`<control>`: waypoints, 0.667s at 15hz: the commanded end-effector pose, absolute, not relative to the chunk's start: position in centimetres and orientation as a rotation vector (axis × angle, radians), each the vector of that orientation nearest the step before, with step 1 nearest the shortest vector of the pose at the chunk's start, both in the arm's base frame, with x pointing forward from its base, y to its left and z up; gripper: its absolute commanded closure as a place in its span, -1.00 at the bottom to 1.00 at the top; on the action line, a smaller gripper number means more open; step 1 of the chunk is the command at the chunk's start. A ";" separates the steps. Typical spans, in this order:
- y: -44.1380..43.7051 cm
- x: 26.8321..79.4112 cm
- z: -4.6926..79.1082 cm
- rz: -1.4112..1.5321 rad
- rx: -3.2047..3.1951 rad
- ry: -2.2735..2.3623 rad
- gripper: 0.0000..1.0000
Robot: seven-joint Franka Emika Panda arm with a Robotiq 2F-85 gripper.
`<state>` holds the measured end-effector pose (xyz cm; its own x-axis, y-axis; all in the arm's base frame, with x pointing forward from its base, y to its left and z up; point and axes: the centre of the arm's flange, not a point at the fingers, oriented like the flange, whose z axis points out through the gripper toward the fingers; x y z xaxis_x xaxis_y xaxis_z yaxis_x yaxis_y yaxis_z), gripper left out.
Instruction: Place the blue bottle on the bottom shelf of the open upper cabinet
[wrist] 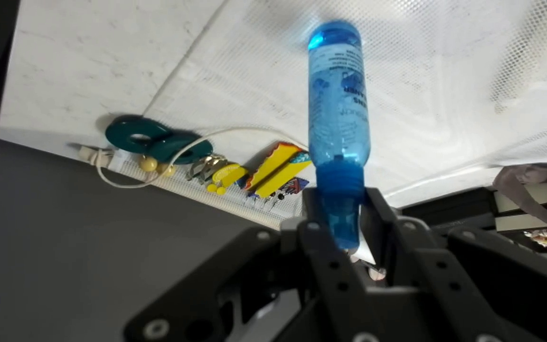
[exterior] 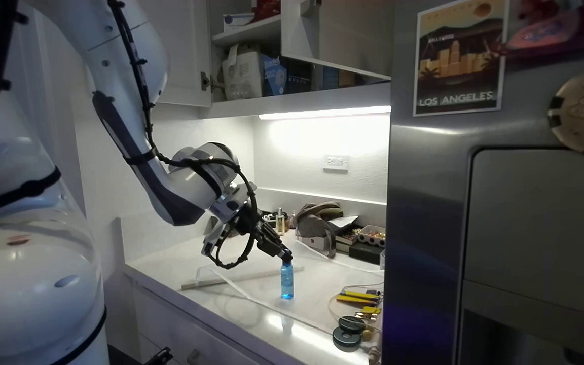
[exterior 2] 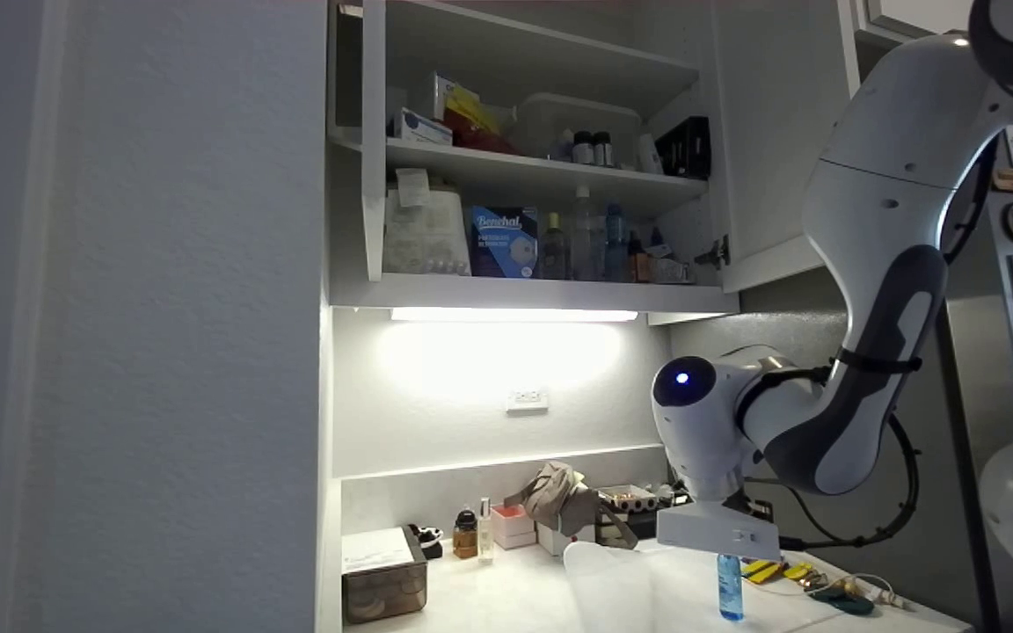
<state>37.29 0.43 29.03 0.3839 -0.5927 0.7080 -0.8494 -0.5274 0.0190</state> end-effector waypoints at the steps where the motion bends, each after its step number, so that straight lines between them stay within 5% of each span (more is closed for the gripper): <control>1: 0.2 37.4 28.3 0.922 2.252 -1.269 0.87; 2: 0.2 37.5 28.4 0.920 2.253 -1.271 0.00; 4: 0.1 37.4 28.3 0.915 2.255 -1.271 -0.13; 10: -0.3 37.4 28.1 0.866 2.285 -1.261 -0.98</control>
